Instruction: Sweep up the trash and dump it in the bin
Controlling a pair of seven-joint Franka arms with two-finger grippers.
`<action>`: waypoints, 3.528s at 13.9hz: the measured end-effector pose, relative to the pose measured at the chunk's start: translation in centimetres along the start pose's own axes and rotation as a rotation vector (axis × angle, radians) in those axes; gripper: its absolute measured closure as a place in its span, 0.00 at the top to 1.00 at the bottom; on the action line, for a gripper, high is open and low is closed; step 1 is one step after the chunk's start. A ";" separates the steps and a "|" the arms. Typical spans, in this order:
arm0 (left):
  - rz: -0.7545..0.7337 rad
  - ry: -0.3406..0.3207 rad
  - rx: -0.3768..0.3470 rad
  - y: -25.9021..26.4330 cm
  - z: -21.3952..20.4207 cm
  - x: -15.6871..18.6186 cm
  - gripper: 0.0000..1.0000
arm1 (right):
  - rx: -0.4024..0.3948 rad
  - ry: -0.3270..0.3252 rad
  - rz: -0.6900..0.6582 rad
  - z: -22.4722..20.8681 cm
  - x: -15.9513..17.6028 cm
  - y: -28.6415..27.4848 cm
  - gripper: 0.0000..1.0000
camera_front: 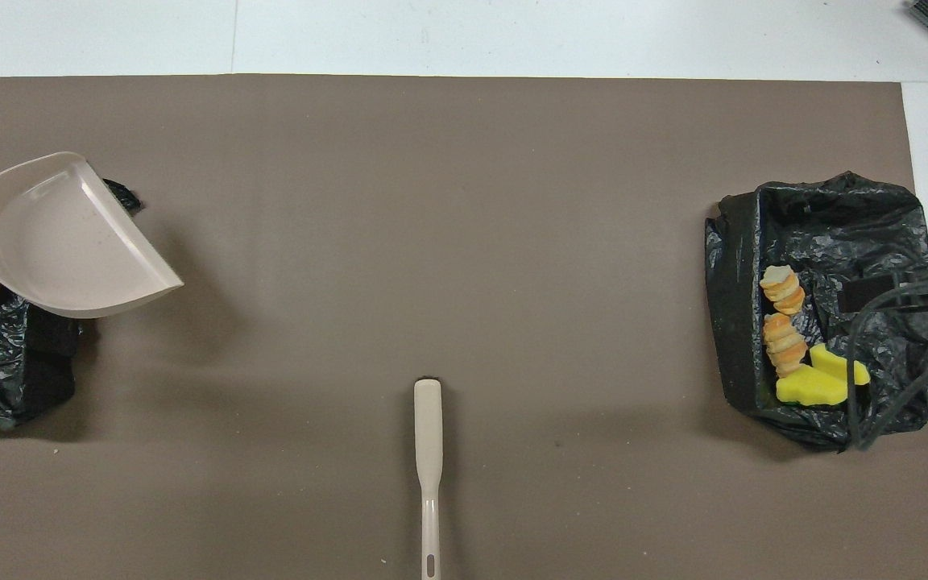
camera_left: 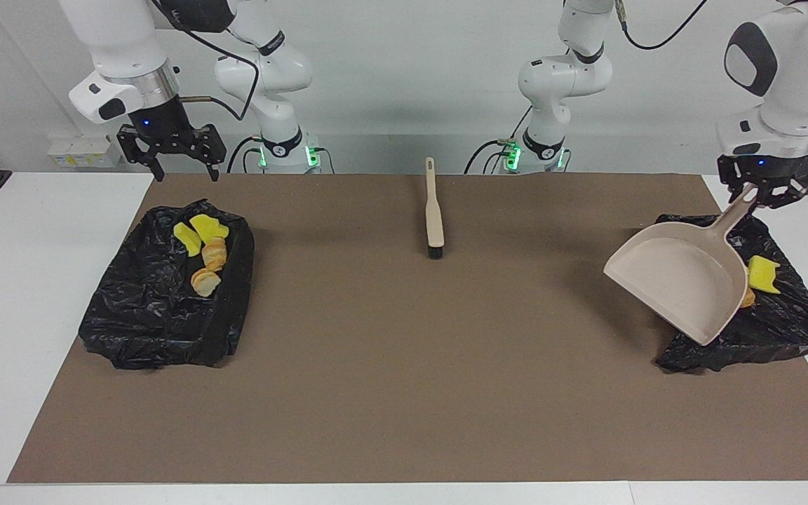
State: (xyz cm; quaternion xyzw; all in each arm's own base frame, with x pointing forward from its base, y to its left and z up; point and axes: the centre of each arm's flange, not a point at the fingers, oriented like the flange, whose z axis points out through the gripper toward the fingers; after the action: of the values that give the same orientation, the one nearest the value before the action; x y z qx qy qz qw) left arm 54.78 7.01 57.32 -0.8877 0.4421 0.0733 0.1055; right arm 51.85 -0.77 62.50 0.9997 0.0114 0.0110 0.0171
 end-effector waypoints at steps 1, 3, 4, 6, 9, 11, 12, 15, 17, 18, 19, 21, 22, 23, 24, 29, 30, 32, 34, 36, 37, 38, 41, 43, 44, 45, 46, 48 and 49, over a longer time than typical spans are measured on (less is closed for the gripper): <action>-0.073 0.028 -0.022 0.7 0.0 0.9 0.33 | 0.000 0.000 0.000 0.0 0.0 0.0 1.00; -0.197 0.084 -0.067 2.2 -0.5 3.0 0.33 | 0.000 0.000 0.000 0.0 0.0 0.0 1.00; -0.238 0.095 -0.073 3.2 -1.0 4.4 0.33 | 0.000 0.000 0.000 0.0 0.0 0.0 1.00; -0.305 0.127 -0.087 6.0 -2.3 8.0 0.33 | 0.000 0.000 0.000 0.0 0.0 0.0 1.00; -0.377 0.199 -0.092 10.3 -3.6 13.6 0.33 | 0.000 0.000 0.000 0.0 0.0 0.0 1.00; -0.428 0.223 -0.094 13.7 -3.5 17.9 0.33 | 0.000 0.000 0.000 0.0 0.0 0.0 1.00; -0.441 0.229 -0.096 15.4 -3.1 20.1 0.33 | 0.000 0.000 0.000 0.0 0.0 0.0 1.00; -0.459 0.244 -0.101 19.8 -1.1 25.8 0.33 | 0.000 0.000 0.000 0.0 0.0 0.0 1.00; -0.489 0.251 -0.108 22.4 1.1 29.3 0.33 | 0.000 0.000 0.000 0.0 0.0 0.0 1.00; -0.509 0.255 -0.112 23.8 2.6 31.2 0.33 | 0.000 0.000 0.000 0.0 0.0 0.0 1.00; -0.527 0.257 -0.117 25.2 4.1 33.0 0.33 | 0.000 0.000 0.000 0.0 0.0 0.0 1.00; -0.563 0.251 -0.127 27.8 6.7 35.7 0.33 | 0.000 -0.001 -0.001 0.0 0.0 0.0 1.00; -0.588 0.251 -0.135 29.0 7.4 36.4 0.33 | 0.000 -0.001 -0.001 0.0 0.0 0.0 1.00; -0.620 0.255 -0.150 30.2 7.5 36.9 0.33 | 0.000 -0.002 0.003 0.0 0.0 0.2 1.00; -0.642 0.253 -0.161 31.4 7.6 37.1 0.33 | 0.001 -0.003 0.015 0.1 0.0 0.9 1.00; -0.656 0.229 -0.172 34.4 7.5 36.2 0.64 | 0.006 -0.013 0.074 0.6 -0.1 4.1 1.00; -0.662 0.226 -0.173 34.1 7.3 36.0 0.74 | 0.007 -0.013 0.073 0.7 -0.1 4.1 1.00; -0.680 0.217 -0.171 33.1 6.9 35.3 0.95 | 0.008 -0.012 0.065 0.6 0.0 3.7 1.00; -0.729 0.205 -0.172 30.2 6.3 33.8 1.00 | 0.015 -0.030 0.057 0.2 -0.2 3.1 1.00; -0.804 0.203 -0.177 25.6 6.1 31.8 1.00 | 0.029 -0.036 0.040 -1.1 -0.5 2.1 1.00; -0.841 0.201 -0.180 23.3 6.0 30.8 1.00 | 0.029 -0.033 0.031 -1.4 -0.5 1.5 1.00; -0.879 0.201 -0.182 21.1 5.7 29.8 1.00 | 0.028 -0.034 0.023 -1.5 -0.5 1.1 1.00; -0.955 0.201 -0.198 15.4 4.6 26.7 1.00 | 0.028 -0.035 0.020 -1.4 -0.4 0.9 1.00; -0.942 0.189 -0.238 11.6 3.2 24.1 1.00 | 0.028 -0.035 0.020 -1.4 -0.4 0.9 1.00; -0.928 0.181 -0.252 9.9 2.5 22.6 1.00 | 0.028 -0.035 0.020 -1.4 -0.4 0.9 1.00; -0.920 0.169 -0.259 8.2 1.9 20.9 1.00 | 0.028 -0.035 0.020 -1.4 -0.4 0.9 1.00; -0.912 0.159 -0.265 6.6 1.7 19.2 1.00 | 0.028 -0.035 0.020 -1.4 -0.4 0.9 1.00; -0.881 0.149 -0.273 3.9 1.5 15.8 1.00 | 0.028 -0.035 0.020 -1.4 -0.4 0.9 1.00; -0.867 0.151 -0.274 2.8 1.4 14.1 1.00 | 0.028 -0.035 0.020 -1.4 -0.4 0.9 1.00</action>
State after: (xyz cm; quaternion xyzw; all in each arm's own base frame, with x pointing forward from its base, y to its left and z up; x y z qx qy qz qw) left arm 60.96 -5.12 52.47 -0.9993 0.0229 0.0152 -0.0244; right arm 51.41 -1.66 63.91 1.0000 0.0012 -0.0065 0.0034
